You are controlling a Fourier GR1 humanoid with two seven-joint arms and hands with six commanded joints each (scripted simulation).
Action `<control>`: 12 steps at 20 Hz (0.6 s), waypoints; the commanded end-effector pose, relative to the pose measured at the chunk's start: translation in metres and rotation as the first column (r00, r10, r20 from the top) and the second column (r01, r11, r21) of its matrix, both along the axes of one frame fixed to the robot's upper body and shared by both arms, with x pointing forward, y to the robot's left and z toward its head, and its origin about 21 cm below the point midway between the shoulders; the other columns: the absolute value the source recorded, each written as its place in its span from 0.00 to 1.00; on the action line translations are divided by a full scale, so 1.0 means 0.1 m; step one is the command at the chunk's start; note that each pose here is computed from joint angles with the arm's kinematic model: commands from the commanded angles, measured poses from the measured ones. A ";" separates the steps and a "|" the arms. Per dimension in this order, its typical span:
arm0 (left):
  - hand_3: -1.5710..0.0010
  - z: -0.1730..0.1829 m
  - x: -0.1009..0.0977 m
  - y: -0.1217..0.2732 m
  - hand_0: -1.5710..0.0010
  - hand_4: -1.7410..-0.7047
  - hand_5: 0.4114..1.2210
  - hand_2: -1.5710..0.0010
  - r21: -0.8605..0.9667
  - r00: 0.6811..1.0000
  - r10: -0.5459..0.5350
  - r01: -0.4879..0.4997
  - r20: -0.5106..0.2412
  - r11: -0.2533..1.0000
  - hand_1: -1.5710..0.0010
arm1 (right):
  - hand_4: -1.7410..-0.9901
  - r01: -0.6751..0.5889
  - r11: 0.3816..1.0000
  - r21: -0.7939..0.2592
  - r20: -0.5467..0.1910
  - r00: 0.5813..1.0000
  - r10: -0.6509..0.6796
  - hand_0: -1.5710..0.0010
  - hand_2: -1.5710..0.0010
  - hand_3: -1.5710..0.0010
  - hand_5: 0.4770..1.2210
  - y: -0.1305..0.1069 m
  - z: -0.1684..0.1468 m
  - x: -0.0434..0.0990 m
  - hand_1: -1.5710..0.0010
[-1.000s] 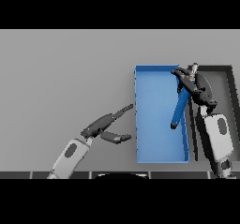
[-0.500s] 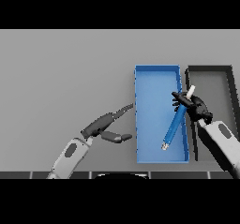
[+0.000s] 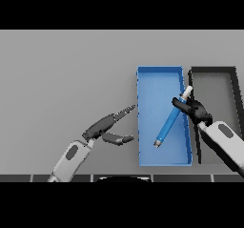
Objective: Pick up the blue pipe and place it into the blue bin.
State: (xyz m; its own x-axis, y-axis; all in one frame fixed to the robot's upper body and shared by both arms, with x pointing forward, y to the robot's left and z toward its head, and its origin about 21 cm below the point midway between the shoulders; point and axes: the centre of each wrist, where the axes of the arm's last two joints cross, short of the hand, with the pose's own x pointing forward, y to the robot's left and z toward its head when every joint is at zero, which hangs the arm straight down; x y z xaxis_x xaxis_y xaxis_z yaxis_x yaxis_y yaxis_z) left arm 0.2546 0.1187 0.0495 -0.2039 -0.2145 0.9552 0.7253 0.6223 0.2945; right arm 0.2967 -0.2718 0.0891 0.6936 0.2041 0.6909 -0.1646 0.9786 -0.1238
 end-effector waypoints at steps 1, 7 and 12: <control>1.00 0.00 -0.02 -0.04 1.00 0.83 0.08 1.00 0.006 1.000 -0.002 0.002 -0.010 1.000 1.00 | 0.81 -0.022 1.000 -0.018 -0.001 1.000 0.022 0.96 0.96 0.97 0.47 0.05 -0.03 0.02 0.96; 1.00 -0.01 -0.02 -0.04 1.00 0.83 0.08 1.00 -0.001 1.000 0.001 -0.001 -0.005 1.000 1.00 | 0.77 -0.047 0.999 -0.011 -0.009 0.999 0.047 0.90 0.98 0.99 0.43 0.00 -0.07 -0.02 0.95; 1.00 0.00 -0.03 0.05 1.00 0.83 0.08 1.00 0.003 1.000 0.001 -0.001 -0.005 1.000 1.00 | 0.78 -0.043 0.999 -0.008 0.000 0.999 0.043 0.86 0.98 1.00 0.43 0.02 -0.07 -0.03 0.94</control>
